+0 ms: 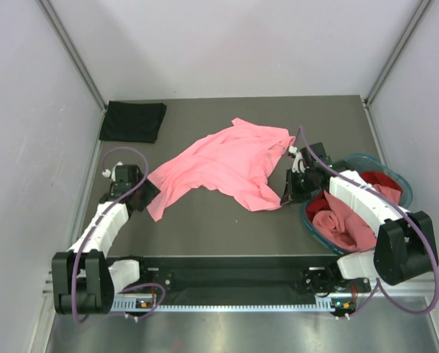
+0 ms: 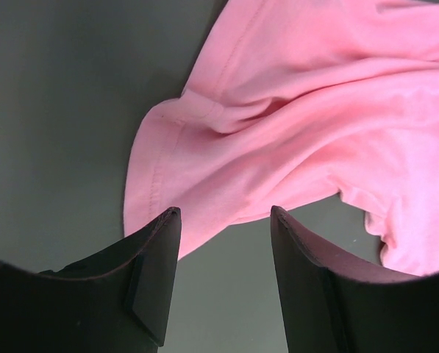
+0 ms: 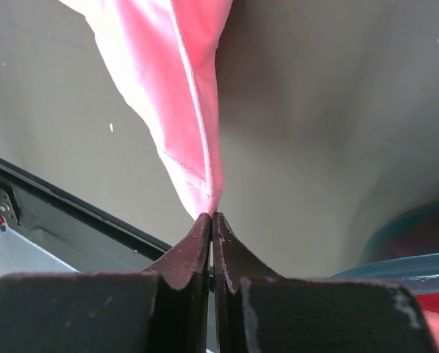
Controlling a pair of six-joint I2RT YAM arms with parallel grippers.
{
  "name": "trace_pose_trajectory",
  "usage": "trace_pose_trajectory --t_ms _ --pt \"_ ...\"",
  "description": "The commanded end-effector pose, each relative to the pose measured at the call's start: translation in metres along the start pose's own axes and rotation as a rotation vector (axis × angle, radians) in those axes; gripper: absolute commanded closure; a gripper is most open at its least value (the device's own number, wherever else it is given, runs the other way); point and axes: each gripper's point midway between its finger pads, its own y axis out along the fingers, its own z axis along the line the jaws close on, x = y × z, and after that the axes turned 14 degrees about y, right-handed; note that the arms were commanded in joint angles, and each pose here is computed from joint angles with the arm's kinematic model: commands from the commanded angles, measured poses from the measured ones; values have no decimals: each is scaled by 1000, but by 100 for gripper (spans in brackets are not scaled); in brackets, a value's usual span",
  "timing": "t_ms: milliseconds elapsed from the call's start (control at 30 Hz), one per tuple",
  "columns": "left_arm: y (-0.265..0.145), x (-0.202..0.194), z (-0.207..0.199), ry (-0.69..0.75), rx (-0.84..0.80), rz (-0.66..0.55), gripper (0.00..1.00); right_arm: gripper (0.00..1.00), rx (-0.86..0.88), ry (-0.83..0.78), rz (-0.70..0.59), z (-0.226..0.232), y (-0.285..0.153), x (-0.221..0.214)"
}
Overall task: Fold and stack the t-shirts
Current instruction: Flatten the tshirt out
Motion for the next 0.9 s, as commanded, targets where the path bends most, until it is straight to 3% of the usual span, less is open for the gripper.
trace_pose_trajectory --t_ms 0,500,533,567,600,633,667,833,867 --pt "1 -4 0 18 -18 -8 43 100 10 -1 -28 0 -2 7" --pt "-16 24 -16 18 -69 -96 43 100 32 -10 -45 13 -6 22" --pt "-27 -36 20 19 78 156 43 100 39 -17 -53 18 -8 28" --pt "-29 -23 45 774 13 160 43 100 44 -18 -58 21 -9 31" --pt "-27 -21 12 67 53 121 43 100 48 -23 -64 24 -11 35" --pt "-25 -6 26 81 140 53 56 100 59 -25 -78 32 -14 44" --pt "-26 5 16 98 106 33 100 100 87 -25 -100 46 -19 60" --pt "-25 12 2 105 70 39 97 100 158 -26 -143 82 -32 95" --pt "-26 11 2 104 68 45 80 100 178 -28 -158 93 -36 106"
